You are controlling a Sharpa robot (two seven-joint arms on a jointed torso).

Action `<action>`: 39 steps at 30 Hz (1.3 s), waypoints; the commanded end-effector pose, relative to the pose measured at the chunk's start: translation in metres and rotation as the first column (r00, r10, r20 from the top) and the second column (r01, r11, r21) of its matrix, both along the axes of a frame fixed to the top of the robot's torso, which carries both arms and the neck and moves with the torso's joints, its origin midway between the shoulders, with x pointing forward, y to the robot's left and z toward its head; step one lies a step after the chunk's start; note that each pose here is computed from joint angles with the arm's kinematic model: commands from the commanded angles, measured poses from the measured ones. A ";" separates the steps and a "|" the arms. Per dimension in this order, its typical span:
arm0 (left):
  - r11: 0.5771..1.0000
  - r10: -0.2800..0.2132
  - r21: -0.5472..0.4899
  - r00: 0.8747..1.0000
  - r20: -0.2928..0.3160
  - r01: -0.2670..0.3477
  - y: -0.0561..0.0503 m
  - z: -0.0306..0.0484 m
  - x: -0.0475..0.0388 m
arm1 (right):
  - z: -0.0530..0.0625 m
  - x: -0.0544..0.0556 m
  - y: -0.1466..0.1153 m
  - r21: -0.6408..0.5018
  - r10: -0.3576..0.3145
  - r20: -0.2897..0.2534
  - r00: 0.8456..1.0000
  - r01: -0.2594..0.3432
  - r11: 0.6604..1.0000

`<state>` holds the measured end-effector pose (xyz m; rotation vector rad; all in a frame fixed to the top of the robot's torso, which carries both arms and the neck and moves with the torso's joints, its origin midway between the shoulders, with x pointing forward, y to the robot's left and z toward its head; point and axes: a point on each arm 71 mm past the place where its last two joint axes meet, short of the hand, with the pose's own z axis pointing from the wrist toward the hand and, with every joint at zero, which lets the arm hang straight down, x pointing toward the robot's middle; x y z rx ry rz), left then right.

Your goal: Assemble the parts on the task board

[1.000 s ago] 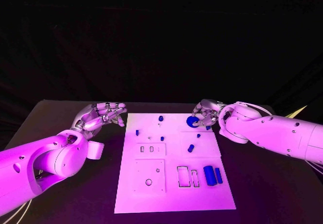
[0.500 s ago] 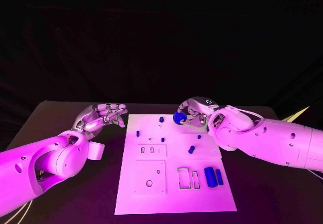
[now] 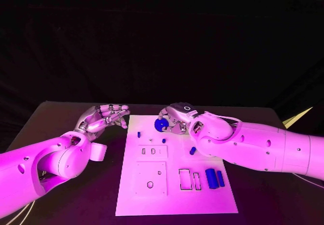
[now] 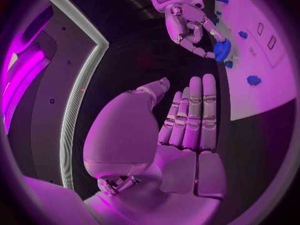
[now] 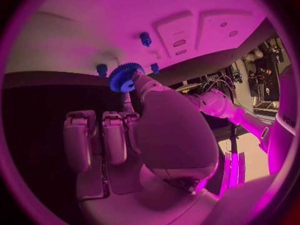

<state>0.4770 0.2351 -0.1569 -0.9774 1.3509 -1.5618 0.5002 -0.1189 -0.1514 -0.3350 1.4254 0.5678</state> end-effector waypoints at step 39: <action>1.000 -0.010 -0.002 1.000 -0.005 0.010 -0.002 0.0003 0.0003 | -0.022 0.012 0.012 -0.056 -0.065 0.015 0.998 0.066 0.996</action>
